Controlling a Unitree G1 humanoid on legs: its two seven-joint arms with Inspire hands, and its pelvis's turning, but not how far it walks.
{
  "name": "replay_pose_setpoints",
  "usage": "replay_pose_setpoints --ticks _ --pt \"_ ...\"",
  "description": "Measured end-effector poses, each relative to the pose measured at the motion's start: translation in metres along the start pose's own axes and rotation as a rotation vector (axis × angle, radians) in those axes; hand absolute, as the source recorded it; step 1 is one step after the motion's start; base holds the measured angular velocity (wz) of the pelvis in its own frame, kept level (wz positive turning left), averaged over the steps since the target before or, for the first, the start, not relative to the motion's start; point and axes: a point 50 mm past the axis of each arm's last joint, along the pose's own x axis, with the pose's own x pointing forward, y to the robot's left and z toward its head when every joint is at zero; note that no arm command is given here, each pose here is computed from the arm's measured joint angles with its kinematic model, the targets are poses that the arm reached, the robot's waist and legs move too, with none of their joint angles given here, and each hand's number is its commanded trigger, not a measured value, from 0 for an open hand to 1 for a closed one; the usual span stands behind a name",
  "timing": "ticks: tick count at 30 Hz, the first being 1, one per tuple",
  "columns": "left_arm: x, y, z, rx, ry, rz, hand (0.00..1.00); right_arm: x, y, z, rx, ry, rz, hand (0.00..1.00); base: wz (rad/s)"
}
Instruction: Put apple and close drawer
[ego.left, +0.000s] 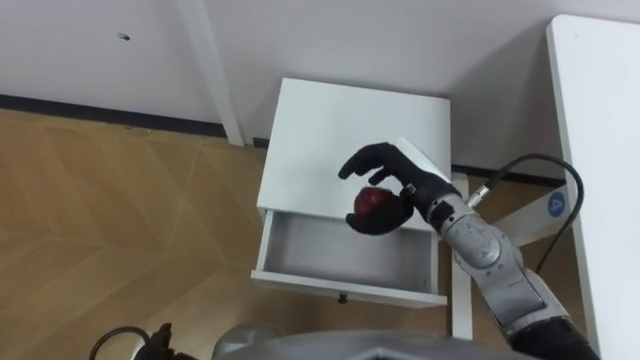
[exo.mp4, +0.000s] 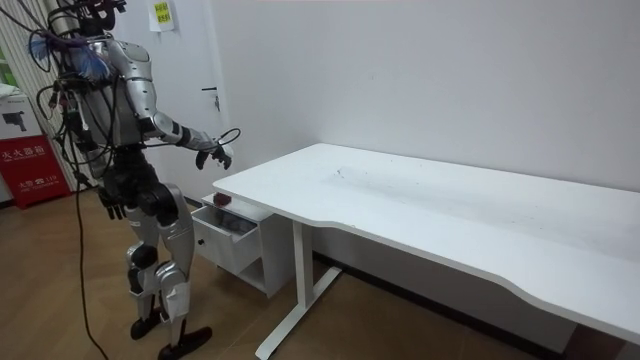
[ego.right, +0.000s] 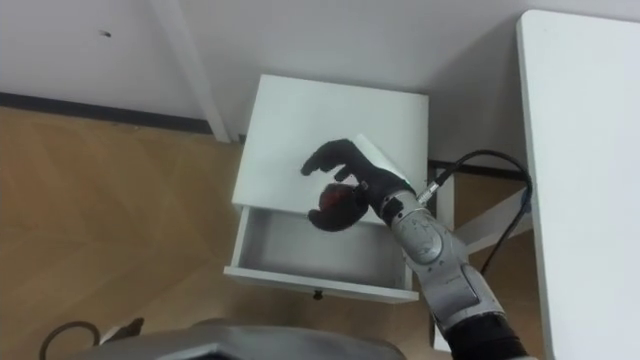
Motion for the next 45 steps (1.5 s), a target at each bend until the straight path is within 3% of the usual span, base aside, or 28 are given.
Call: replay_pose_setpoints --ticks 19,23,28,31,34,36,39,45 --pt "0.0 -0.001 -0.001 0.007 0.006 -0.009 0.0 0.001 0.003 0.0 -0.059 0.027 0.008 0.0 0.0" --pt "0.0 0.0 0.0 -0.017 0.005 -0.004 0.0 0.0 0.005 -0.004 0.009 0.034 0.001 0.0 0.0" --pt "0.0 -0.001 -0.002 -0.078 0.017 0.019 0.0 -0.007 0.011 -0.038 0.151 0.165 -0.063 0.0 0.03" --pt "-0.001 -0.004 -0.005 -0.125 0.031 0.03 0.0 -0.02 0.006 -0.071 0.246 0.307 -0.187 0.0 0.12" --pt "-0.001 -0.01 -0.001 -0.167 0.017 0.018 0.0 -0.05 -0.008 -0.113 0.355 0.488 -0.39 0.0 0.21" --pt "0.001 0.002 0.002 -0.18 0.005 0.052 0.0 -0.076 -0.006 -0.139 0.427 0.623 -0.506 0.0 0.0" --pt "0.003 0.012 -0.005 -0.19 0.046 0.079 0.0 -0.09 -0.007 -0.152 0.519 0.69 -0.615 0.0 -0.88" --pt "0.005 0.037 0.0 -0.161 0.066 0.124 0.0 -0.104 0.009 -0.168 0.536 0.804 -0.567 0.0 0.0"
